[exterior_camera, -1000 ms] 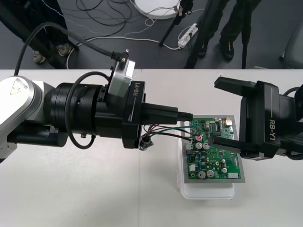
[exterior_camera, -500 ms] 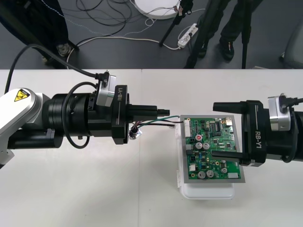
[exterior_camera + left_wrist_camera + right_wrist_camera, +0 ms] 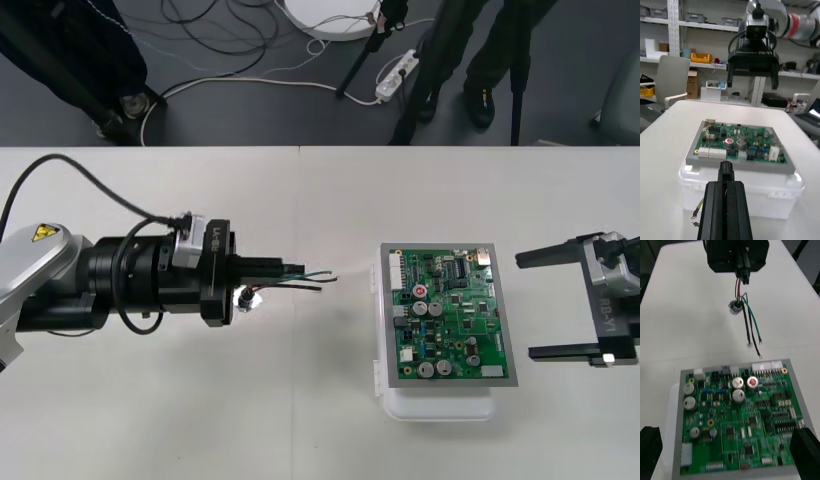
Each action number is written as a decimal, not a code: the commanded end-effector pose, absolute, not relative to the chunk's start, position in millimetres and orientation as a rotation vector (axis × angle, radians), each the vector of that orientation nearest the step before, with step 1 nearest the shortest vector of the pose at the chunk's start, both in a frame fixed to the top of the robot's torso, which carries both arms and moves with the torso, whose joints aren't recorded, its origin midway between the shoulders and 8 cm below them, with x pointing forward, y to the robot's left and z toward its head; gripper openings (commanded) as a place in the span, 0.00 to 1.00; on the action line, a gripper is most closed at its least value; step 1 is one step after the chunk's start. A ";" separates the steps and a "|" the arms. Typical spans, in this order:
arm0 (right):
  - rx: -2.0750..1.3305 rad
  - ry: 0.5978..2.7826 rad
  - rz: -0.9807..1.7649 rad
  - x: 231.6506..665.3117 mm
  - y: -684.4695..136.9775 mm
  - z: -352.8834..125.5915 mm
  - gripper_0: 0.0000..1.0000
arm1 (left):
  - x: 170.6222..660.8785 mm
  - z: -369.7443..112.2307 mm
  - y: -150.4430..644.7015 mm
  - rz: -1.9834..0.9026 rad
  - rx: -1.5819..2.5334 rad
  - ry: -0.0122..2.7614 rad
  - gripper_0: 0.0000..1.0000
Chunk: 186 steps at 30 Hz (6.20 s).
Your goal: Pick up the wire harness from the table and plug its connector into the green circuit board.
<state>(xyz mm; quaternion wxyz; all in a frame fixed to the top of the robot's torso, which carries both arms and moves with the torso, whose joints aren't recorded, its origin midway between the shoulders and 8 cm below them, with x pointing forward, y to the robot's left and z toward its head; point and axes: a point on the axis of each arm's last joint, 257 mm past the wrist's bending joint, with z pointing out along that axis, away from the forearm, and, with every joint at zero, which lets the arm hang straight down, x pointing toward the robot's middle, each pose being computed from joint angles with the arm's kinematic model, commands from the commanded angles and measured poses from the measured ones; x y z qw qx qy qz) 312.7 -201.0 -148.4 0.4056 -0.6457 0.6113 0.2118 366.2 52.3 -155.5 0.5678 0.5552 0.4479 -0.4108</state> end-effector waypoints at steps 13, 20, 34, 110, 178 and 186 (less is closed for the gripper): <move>-1.808 1.867 0.061 326.5 -304.4 -186.7 1.00 | 333.1 -223.0 36.4 -1.102 1.249 0.987 0.00; -1.807 1.956 -0.094 324.1 -306.2 -194.8 1.00 | 329.3 -227.5 15.9 -1.136 1.308 0.968 0.00; -1.852 2.068 -0.310 340.5 -294.0 -246.1 1.00 | 356.5 -215.6 -24.5 -1.051 1.356 0.949 0.00; -1.958 1.881 -0.322 382.4 -220.1 -276.4 1.00 | 351.8 -223.6 -83.5 -1.041 1.377 0.961 0.00; -1.919 1.887 -0.273 381.3 -209.1 -272.2 1.00 | 347.7 -221.0 -104.5 -1.032 1.364 0.942 0.00; -1.918 1.888 -0.287 382.9 -212.1 -270.7 1.00 | 352.3 -225.2 -95.6 -1.015 1.376 0.955 0.00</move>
